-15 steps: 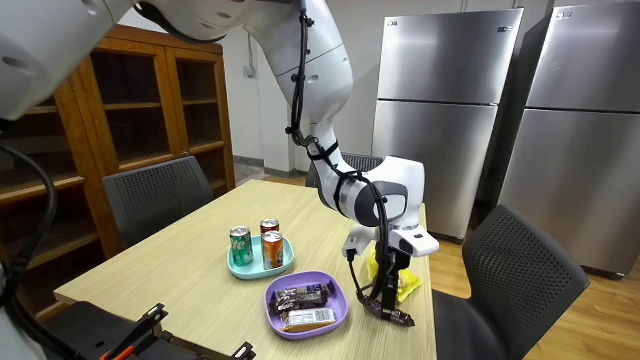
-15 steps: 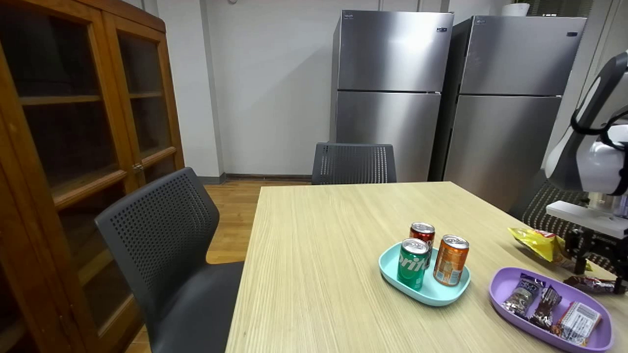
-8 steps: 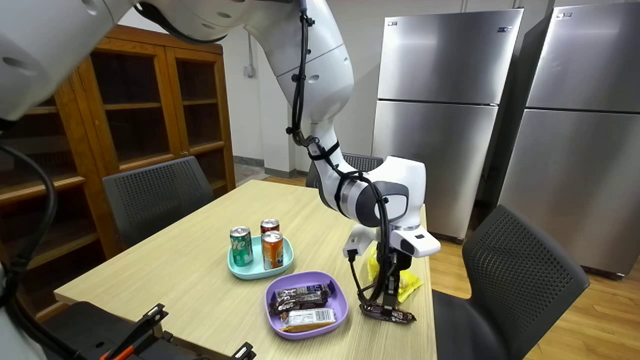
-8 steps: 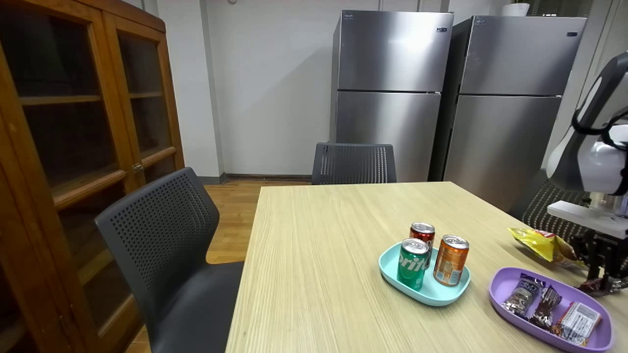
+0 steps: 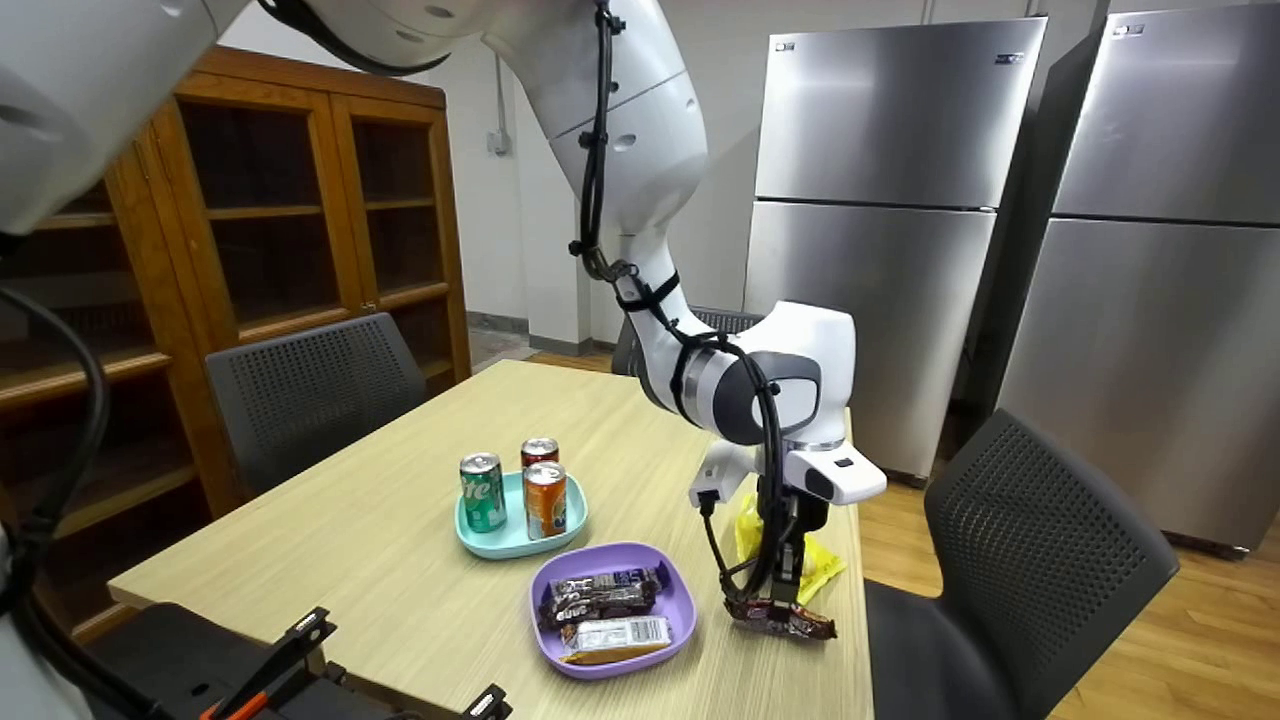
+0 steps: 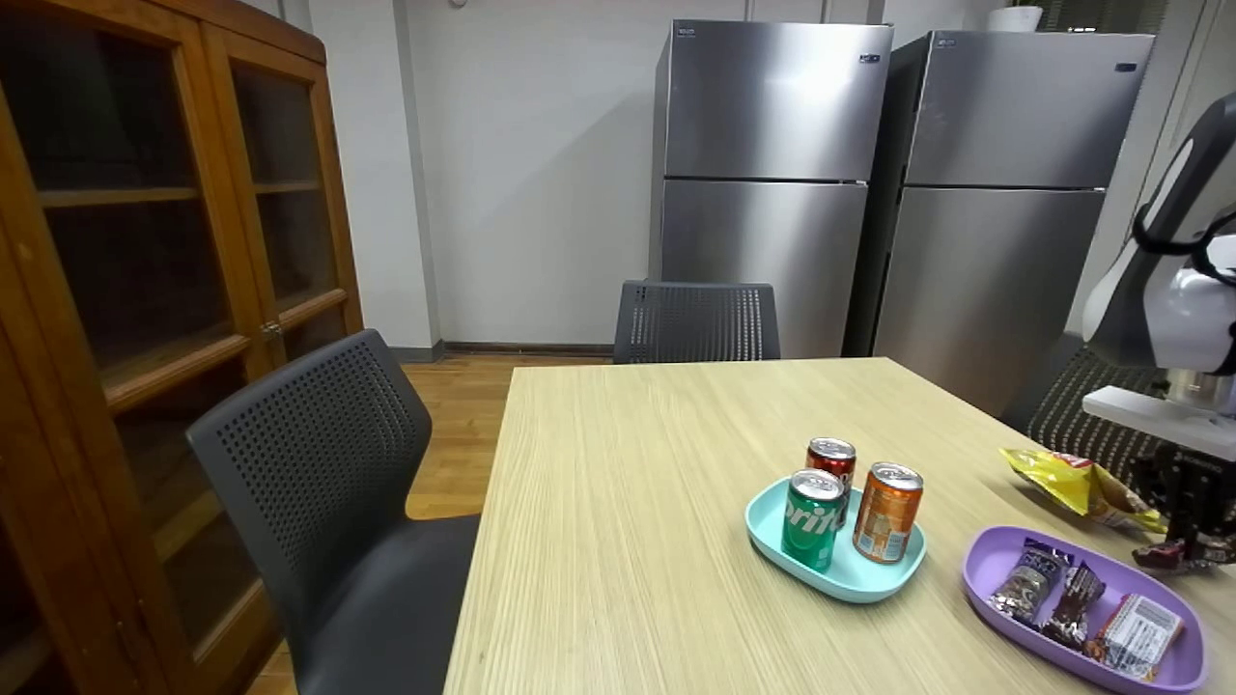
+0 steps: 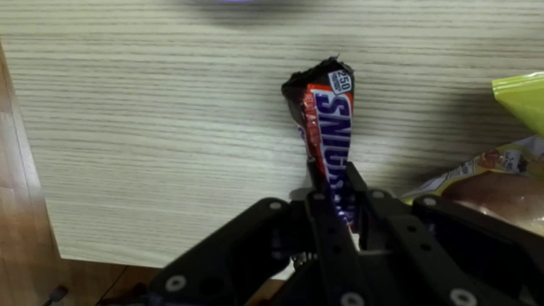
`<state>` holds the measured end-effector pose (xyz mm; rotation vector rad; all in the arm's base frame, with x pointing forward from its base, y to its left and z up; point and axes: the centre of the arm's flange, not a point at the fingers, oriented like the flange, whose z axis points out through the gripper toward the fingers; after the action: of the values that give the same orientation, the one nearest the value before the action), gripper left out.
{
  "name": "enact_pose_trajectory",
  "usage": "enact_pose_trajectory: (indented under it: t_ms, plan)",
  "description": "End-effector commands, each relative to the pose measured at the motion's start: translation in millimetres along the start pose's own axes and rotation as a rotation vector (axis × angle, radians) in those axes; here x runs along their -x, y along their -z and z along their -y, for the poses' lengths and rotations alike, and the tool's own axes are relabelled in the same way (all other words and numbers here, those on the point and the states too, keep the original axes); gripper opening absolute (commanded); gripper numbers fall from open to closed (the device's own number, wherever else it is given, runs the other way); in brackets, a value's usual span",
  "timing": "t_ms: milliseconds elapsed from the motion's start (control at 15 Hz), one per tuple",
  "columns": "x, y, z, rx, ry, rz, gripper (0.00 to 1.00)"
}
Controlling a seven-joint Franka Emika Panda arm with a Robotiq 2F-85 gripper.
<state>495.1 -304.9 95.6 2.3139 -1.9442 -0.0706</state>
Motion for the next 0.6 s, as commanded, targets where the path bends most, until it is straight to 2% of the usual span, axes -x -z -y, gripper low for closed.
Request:
enact_pose_trajectory:
  t_ms: [0,533]
  plan:
    - [14,43,-23,-0.015,0.044,-0.03,0.03]
    - [72,82,-34,-0.058,0.236,-0.091,0.03]
